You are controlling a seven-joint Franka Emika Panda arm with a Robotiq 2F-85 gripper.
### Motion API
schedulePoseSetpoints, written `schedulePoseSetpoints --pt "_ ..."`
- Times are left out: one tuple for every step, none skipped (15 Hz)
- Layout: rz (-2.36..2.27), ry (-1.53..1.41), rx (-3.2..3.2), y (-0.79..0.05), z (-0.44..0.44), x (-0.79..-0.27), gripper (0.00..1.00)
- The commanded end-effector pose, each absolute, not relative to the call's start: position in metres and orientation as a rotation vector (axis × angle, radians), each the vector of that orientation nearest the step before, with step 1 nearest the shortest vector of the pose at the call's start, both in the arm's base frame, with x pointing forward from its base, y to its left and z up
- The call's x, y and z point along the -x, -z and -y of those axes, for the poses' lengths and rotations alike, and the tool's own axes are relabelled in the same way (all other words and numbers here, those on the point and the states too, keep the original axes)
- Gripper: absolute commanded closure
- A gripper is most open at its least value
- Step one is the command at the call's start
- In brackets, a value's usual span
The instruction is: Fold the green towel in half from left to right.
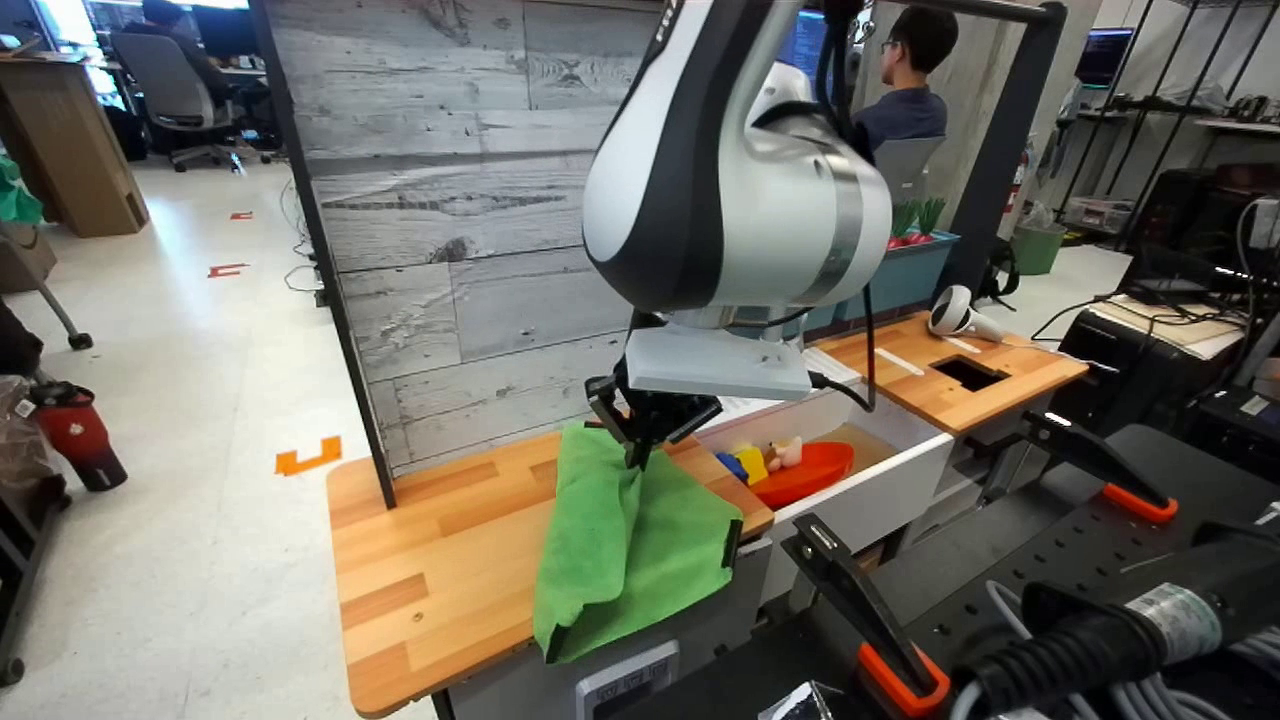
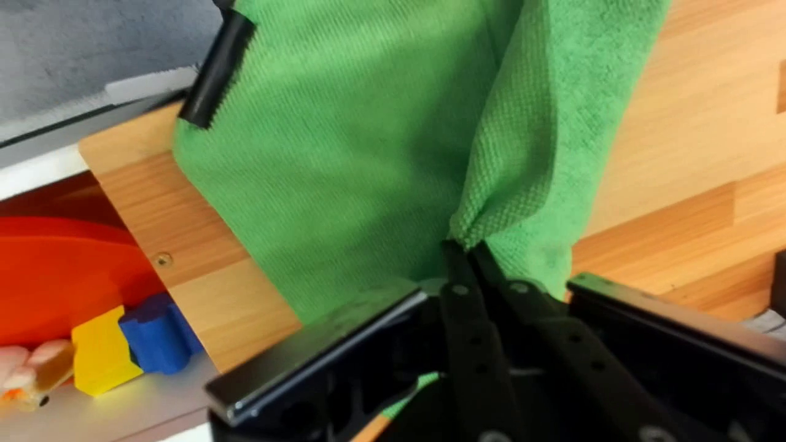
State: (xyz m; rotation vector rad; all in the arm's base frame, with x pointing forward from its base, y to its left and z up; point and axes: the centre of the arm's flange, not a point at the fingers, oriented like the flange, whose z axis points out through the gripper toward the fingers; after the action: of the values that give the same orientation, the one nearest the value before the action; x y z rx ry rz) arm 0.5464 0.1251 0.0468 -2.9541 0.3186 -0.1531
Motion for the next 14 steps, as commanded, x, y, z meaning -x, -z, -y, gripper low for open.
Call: schedulePoseSetpoints --pt "-0.294 0.046 2.947 -0.025 -0.116 -0.543 0.99" --pt "-0.296 0.019 2.950 -0.018 -0.115 -0.543 0.99" --pt "-0.305 -0.003 2.953 -0.013 -0.115 -0.543 0.99" --pt "-0.319 -0.019 2.954 -0.010 -0.115 -0.543 0.99" --pt "-0.333 -0.039 2.954 -0.007 -0.115 -0.543 0.71" --pt "-0.326 -0.054 2.955 -0.005 -0.115 -0.542 0.70" --pt "-0.323 -0.058 2.954 -0.005 -0.116 -0.542 0.63" --pt "-0.324 -0.061 2.952 -0.005 -0.116 -0.543 0.57" --pt "-0.327 -0.062 2.951 -0.006 -0.117 -0.543 0.51" --pt "-0.328 -0.060 2.949 -0.009 -0.118 -0.543 0.42" --pt "-0.326 -0.056 2.944 -0.013 -0.120 -0.543 0.36" --pt "-0.327 -0.040 2.945 -0.019 -0.123 -0.542 0.27" --pt "-0.326 -0.023 2.948 -0.025 -0.126 -0.541 0.21" --pt "-0.320 -0.005 2.947 -0.035 -0.131 -0.538 0.12"
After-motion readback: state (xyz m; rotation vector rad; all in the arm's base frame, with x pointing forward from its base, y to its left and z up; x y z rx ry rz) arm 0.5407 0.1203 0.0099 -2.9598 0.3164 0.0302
